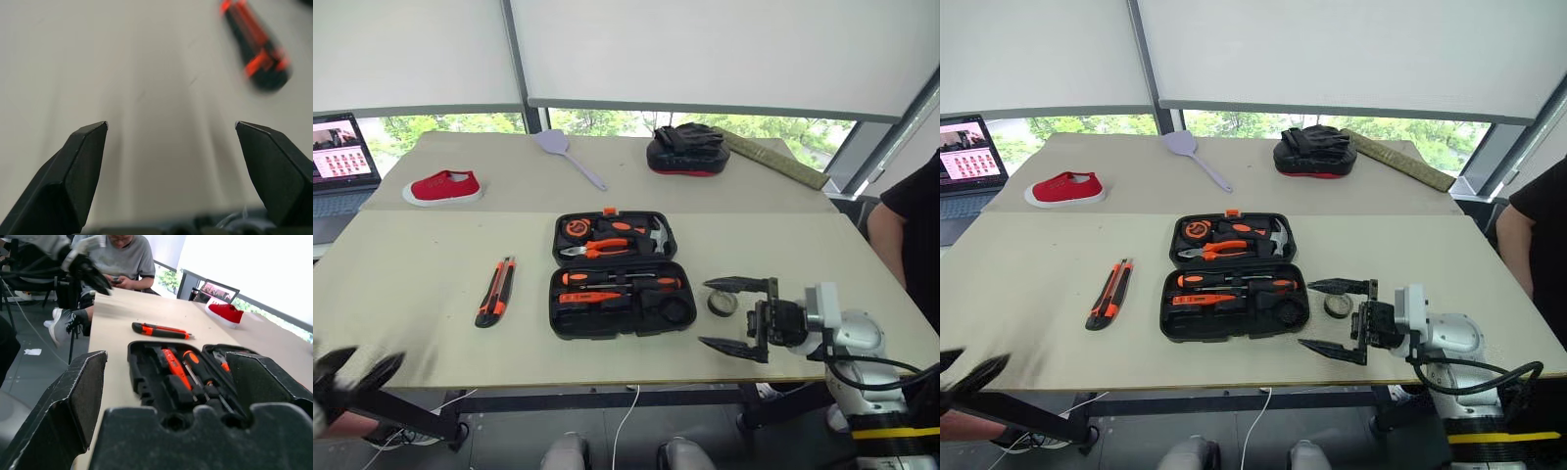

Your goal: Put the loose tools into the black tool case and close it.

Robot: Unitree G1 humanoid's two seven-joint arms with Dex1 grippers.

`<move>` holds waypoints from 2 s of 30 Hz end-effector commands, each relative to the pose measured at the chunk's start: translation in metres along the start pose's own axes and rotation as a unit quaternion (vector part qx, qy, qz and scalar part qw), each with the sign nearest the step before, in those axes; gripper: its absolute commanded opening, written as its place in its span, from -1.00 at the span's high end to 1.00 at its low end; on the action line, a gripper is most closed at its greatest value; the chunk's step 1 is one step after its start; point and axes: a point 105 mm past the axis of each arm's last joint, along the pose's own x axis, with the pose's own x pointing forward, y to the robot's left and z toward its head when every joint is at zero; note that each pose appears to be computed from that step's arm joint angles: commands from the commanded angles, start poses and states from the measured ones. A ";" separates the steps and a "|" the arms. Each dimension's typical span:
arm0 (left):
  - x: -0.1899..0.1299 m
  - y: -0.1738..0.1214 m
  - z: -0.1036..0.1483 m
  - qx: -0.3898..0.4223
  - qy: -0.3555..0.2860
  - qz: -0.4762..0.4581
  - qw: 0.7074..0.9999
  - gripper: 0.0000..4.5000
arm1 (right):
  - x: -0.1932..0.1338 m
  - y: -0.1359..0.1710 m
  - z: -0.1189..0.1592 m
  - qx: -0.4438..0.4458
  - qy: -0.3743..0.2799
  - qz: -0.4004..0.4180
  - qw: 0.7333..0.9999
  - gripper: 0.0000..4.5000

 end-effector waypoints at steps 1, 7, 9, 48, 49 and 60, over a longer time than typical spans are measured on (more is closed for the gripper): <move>0.030 -0.032 0.010 -0.024 0.018 0.007 1.000 -0.99 | 0.003 -0.003 0.005 -0.008 -0.009 0.009 1.000 -1.00; 0.085 -0.048 0.020 -0.007 0.050 0.044 0.998 -0.99 | 0.006 -0.008 0.008 -0.011 -0.011 0.007 1.000 -1.00; 0.096 -0.046 0.021 0.000 0.060 0.057 0.997 -0.99 | 0.006 -0.009 0.009 -0.012 -0.011 0.005 1.000 -1.00; 0.106 -0.222 0.026 0.404 0.035 -0.494 0.769 0.28 | -0.031 -0.008 0.016 0.001 0.091 -0.022 0.996 -1.00; 0.106 -0.221 0.023 0.411 0.046 -0.492 0.767 0.28 | -0.032 -0.007 0.016 -0.001 0.093 -0.023 0.995 -1.00; 0.115 -0.222 0.007 0.441 0.073 -0.472 0.760 0.28 | -0.031 0.001 0.018 -0.008 0.092 -0.013 0.996 -1.00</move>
